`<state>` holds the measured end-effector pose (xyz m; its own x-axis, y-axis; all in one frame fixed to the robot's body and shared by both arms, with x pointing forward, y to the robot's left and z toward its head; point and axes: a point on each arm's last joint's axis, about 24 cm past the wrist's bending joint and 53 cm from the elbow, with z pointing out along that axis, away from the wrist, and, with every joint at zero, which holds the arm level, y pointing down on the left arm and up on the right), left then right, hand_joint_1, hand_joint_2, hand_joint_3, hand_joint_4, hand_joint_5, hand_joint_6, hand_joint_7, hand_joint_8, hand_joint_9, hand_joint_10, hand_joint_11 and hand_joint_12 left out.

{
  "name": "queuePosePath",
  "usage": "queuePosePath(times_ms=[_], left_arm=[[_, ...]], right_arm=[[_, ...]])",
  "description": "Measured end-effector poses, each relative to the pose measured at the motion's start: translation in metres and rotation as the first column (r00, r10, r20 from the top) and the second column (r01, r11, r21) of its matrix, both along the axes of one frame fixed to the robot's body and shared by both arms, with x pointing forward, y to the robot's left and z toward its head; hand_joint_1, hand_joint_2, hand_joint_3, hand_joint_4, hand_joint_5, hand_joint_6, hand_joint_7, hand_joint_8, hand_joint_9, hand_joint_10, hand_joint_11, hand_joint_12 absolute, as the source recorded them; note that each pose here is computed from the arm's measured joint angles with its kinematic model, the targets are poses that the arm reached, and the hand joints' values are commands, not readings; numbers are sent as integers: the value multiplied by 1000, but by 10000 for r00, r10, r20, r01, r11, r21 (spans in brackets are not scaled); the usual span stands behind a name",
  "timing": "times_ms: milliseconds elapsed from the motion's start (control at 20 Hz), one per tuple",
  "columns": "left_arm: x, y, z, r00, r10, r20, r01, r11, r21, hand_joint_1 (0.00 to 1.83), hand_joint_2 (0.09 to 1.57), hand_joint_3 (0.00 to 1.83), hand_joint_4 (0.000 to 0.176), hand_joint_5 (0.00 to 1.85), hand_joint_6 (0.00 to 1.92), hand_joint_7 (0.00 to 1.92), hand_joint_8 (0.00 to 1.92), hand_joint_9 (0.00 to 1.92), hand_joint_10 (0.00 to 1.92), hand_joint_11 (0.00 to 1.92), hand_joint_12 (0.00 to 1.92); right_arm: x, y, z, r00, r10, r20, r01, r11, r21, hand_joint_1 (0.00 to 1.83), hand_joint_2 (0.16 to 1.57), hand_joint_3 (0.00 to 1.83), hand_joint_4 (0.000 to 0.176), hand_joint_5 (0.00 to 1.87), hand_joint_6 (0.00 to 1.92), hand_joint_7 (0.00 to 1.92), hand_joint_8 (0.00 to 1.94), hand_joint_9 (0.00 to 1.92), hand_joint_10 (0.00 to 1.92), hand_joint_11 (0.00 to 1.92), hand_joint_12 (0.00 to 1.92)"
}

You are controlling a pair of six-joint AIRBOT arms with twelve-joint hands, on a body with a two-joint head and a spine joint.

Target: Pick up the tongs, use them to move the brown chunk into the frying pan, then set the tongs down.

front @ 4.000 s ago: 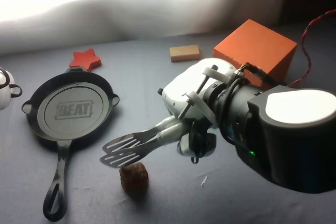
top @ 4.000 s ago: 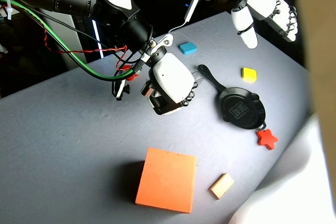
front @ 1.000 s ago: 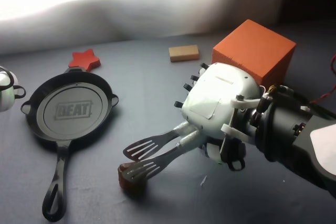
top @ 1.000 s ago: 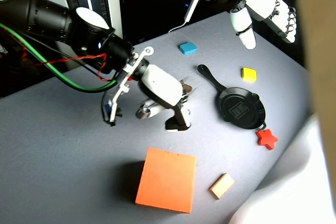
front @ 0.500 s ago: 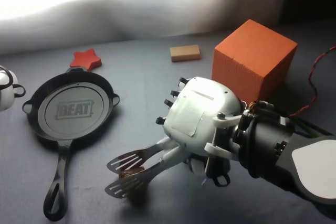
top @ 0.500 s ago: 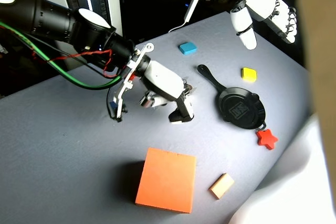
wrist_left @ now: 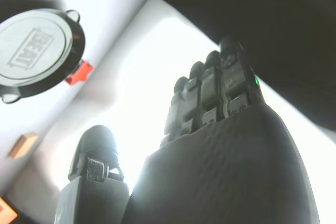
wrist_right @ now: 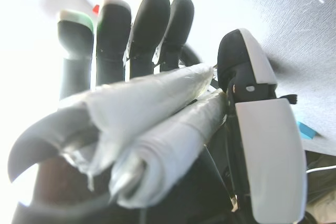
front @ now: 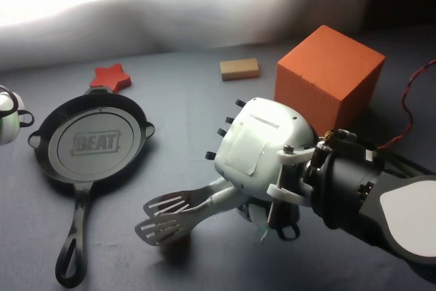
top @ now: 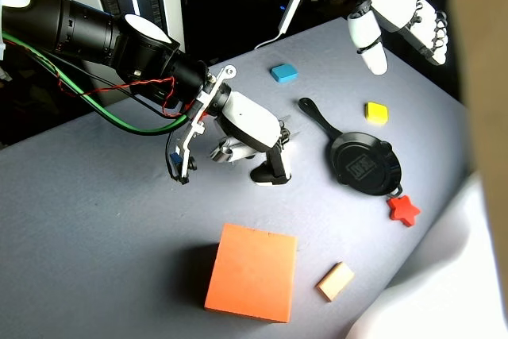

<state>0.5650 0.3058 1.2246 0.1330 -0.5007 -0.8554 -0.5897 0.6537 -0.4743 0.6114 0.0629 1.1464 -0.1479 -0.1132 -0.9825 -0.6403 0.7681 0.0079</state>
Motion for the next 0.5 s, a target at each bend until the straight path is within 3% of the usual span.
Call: queuePosePath(times_ms=[50, 100, 200, 500], left_arm=[[0, 0, 0, 10000, -1, 3, 1, 10000, 2, 3, 1301, 0, 26, 2, 0, 19, 0, 0, 0, 0, 71], [0, 0, 0, 10000, 0, 0, 0, 10000, 0, 0, 1297, 0, 32, 0, 0, 9, 0, 0, 0, 0, 67], [0, 0, 0, 10000, 4, 0, -4, 10000, 1, 0, 1298, 0, 27, 0, 0, 11, 4, 0, 0, 0, 64], [0, 0, 0, 10000, -1, 3, 1, 10000, 2, 29, 1295, 0, 30, 0, 0, 13, 2, 0, 0, 5, 4]], right_arm=[[0, 0, 0, 10000, 1, -9, -1, 10000, 8, 521, 1459, 0, 150, 1334, 1854, 1536, 1842, 1598, 1920, 1553, 1921], [0, 0, 1, 10000, 20, 41, -20, 10000, -5, 644, 1463, 0, 171, 1423, 1908, 1618, 1920, 1715, 1921, 1688, 1921], [0, 0, 1, 10000, 26, 54, -26, 10000, -3, 854, 1453, 0, 176, 1429, 1920, 1649, 1940, 1763, 1921, 1753, 1921], [1, -2, 1, 10000, 29, 32, -29, 10000, -22, 981, 1431, 0, 176, 1424, 1921, 1620, 1941, 1728, 1921, 1722, 1921]])
